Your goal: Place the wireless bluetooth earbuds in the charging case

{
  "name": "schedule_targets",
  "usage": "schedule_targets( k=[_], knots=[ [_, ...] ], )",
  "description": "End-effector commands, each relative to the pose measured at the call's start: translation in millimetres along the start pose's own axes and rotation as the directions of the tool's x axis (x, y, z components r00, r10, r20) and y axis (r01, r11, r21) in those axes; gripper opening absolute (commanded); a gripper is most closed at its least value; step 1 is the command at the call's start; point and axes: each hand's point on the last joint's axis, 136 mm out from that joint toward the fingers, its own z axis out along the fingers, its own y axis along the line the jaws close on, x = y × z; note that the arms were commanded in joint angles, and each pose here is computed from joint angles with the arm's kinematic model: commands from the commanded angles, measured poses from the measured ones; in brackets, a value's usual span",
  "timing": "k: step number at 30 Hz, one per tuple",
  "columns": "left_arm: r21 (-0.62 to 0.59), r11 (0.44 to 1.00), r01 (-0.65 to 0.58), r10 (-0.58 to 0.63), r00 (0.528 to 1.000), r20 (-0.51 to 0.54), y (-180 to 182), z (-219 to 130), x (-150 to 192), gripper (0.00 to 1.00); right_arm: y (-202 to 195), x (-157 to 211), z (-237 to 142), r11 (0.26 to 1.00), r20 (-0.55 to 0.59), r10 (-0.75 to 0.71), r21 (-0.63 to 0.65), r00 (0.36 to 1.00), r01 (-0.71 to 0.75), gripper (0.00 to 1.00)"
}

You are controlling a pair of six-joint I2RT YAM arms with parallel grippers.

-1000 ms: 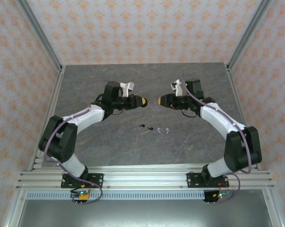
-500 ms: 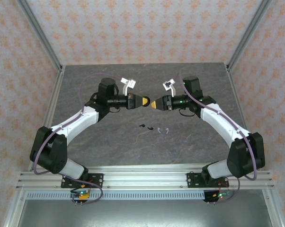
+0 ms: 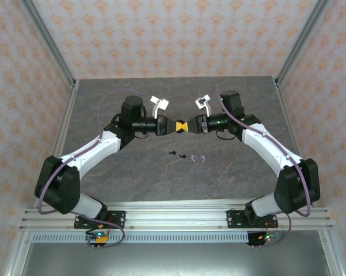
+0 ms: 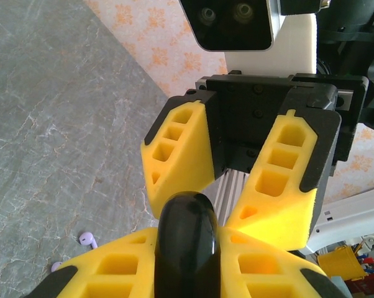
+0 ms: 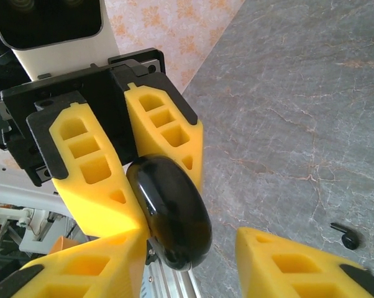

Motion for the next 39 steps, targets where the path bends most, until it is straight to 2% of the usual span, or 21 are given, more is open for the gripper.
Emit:
schedule_targets(
  k=[1,16,19,21,31,39],
  knots=[
    [0.061,0.994,-0.091,0.09,0.996,0.016,-28,-1,-11,0.2,14,-7,2,0.997,-0.004,-0.059,-0.048,0.998,0.059,0.4],
    [0.069,0.995,-0.079,0.076,0.996,0.036,-32,1,-15,0.21,27,-4,4,0.991,-0.018,-0.087,-0.099,0.996,0.085,0.24],
    [0.069,0.995,-0.077,0.075,0.997,0.033,-32,1,-15,0.21,23,-7,3,0.994,-0.008,-0.085,-0.069,0.996,0.084,0.25],
    [0.073,0.994,-0.078,0.076,0.997,0.032,-33,0,-14,0.2,22,-8,3,0.994,-0.004,-0.085,-0.064,0.996,0.085,0.3],
    [0.124,0.988,-0.096,0.092,0.995,0.041,-50,-4,-21,0.16,40,-5,0,0.976,-0.04,-0.136,-0.18,0.99,0.127,0.37],
    [0.138,0.984,-0.113,0.108,0.993,0.047,-58,-4,-28,0.16,53,-4,-2,0.965,-0.071,-0.16,-0.223,0.985,0.14,0.35]
  ],
)
